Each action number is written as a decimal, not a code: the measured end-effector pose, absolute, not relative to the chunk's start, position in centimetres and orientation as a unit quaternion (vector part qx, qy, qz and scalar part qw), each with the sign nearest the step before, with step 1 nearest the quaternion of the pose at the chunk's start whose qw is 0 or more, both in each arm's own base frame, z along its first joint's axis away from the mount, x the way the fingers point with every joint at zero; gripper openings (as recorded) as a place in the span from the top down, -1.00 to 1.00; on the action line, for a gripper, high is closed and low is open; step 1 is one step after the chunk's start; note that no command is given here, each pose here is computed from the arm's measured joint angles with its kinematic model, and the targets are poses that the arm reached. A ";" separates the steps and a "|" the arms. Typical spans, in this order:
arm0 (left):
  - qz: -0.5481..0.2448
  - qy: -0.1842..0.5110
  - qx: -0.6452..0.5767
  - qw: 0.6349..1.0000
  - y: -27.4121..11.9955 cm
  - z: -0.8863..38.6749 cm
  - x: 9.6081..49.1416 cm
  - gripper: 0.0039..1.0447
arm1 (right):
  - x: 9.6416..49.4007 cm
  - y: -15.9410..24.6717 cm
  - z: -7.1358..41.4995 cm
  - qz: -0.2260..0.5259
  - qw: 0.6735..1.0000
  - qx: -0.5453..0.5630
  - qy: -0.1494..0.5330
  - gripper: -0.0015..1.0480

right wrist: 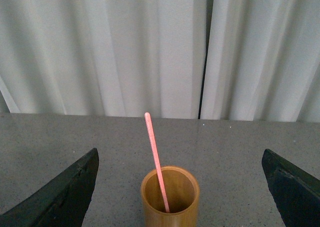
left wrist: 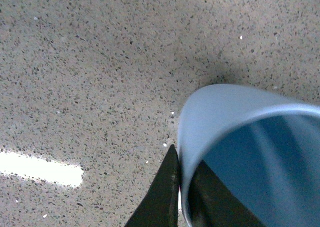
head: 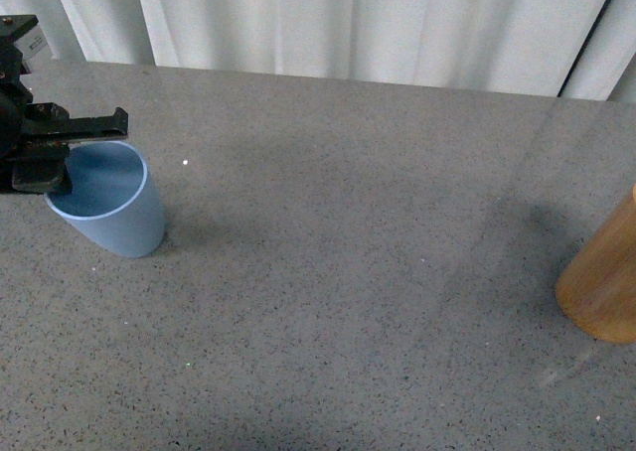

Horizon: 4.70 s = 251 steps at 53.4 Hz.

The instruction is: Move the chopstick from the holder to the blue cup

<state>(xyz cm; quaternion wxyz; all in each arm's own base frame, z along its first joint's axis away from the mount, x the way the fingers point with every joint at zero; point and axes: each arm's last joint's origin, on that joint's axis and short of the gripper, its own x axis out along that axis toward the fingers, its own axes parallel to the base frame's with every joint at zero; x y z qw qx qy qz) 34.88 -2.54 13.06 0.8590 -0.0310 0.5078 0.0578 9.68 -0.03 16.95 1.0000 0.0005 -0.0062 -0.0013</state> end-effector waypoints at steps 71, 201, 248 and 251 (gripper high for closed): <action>-0.139 0.489 0.083 0.857 -23.8 12.6 30.6 0.59 | 9.7 0.0 16.9 -0.001 1.000 0.000 -0.006 -0.81; 0.000 -0.008 -0.003 1.000 0.0 17.2 12.6 0.94 | 9.7 0.0 16.9 -0.001 1.000 0.000 -0.006 -0.81; -0.001 0.002 -0.002 1.000 0.0 16.8 9.9 0.94 | 9.7 0.0 16.9 -0.002 1.000 0.000 -0.006 -0.81; -0.001 -0.009 -0.002 1.000 0.0 17.0 9.7 0.94 | 9.7 0.0 16.9 -0.001 1.000 0.000 -0.006 -0.81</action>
